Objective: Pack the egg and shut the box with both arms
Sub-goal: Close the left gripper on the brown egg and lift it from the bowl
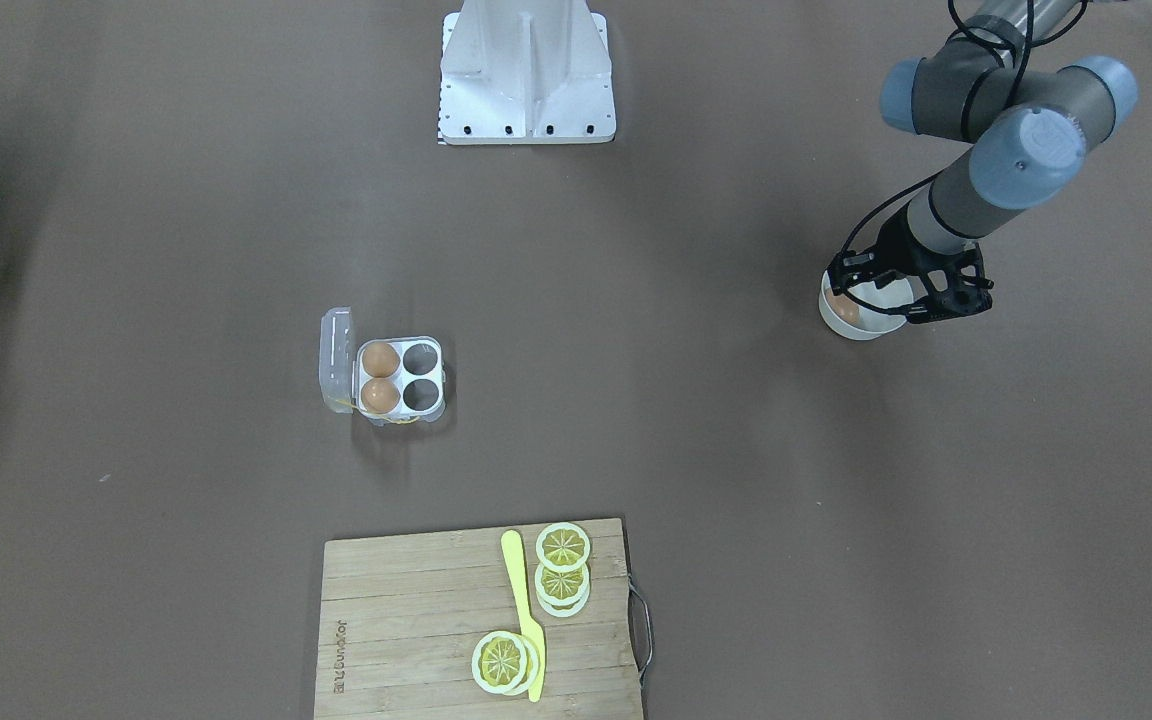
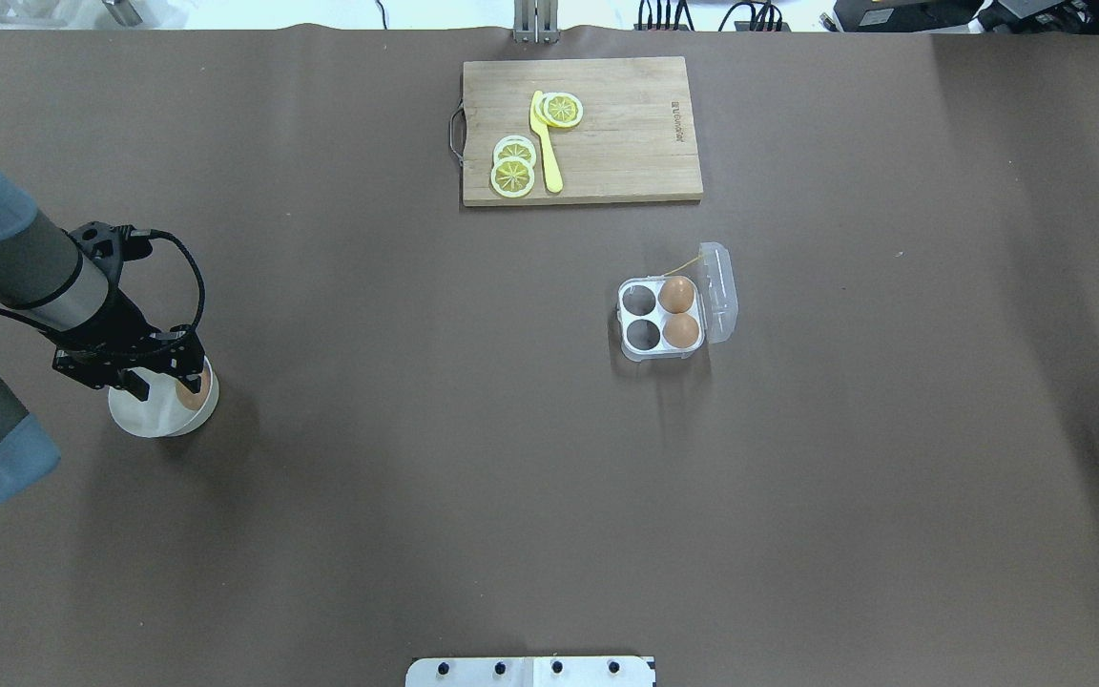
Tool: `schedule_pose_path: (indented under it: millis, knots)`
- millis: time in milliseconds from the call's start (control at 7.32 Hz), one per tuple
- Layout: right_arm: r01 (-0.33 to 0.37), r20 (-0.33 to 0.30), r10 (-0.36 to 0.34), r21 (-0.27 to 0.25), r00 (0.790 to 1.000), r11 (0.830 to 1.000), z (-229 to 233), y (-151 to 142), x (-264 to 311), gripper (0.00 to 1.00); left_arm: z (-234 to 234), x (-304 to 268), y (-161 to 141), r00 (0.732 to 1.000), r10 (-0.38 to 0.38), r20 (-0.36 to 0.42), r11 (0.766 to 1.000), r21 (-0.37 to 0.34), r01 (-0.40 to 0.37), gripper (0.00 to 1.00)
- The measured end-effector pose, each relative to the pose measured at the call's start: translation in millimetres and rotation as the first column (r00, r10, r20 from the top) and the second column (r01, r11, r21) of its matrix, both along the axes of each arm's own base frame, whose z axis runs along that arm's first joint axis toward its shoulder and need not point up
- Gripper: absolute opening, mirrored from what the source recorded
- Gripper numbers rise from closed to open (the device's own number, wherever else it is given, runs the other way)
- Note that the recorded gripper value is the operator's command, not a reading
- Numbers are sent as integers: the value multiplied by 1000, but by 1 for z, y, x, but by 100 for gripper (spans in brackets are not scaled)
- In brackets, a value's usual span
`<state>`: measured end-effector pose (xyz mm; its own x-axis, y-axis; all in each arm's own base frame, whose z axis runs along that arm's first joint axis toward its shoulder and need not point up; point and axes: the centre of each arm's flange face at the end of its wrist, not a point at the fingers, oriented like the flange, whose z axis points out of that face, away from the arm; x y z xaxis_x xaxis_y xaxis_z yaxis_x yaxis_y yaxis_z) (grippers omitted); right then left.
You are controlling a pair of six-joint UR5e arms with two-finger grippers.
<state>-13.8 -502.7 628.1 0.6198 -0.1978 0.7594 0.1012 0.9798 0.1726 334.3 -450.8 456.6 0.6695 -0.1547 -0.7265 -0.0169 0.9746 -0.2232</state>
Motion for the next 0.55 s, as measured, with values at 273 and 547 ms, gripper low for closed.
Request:
schedule_pose_path:
  millis: [273,547]
  knots:
    - [0,0,0,0,1000,1000,0,0,0,100,0,4,-3,1000,1,1,1000,0,-1,63]
    - [1,0,-1,0,1000,1000,0,0,0,100,2,7,-7,1000,2,4,1000,-2,-2,63]
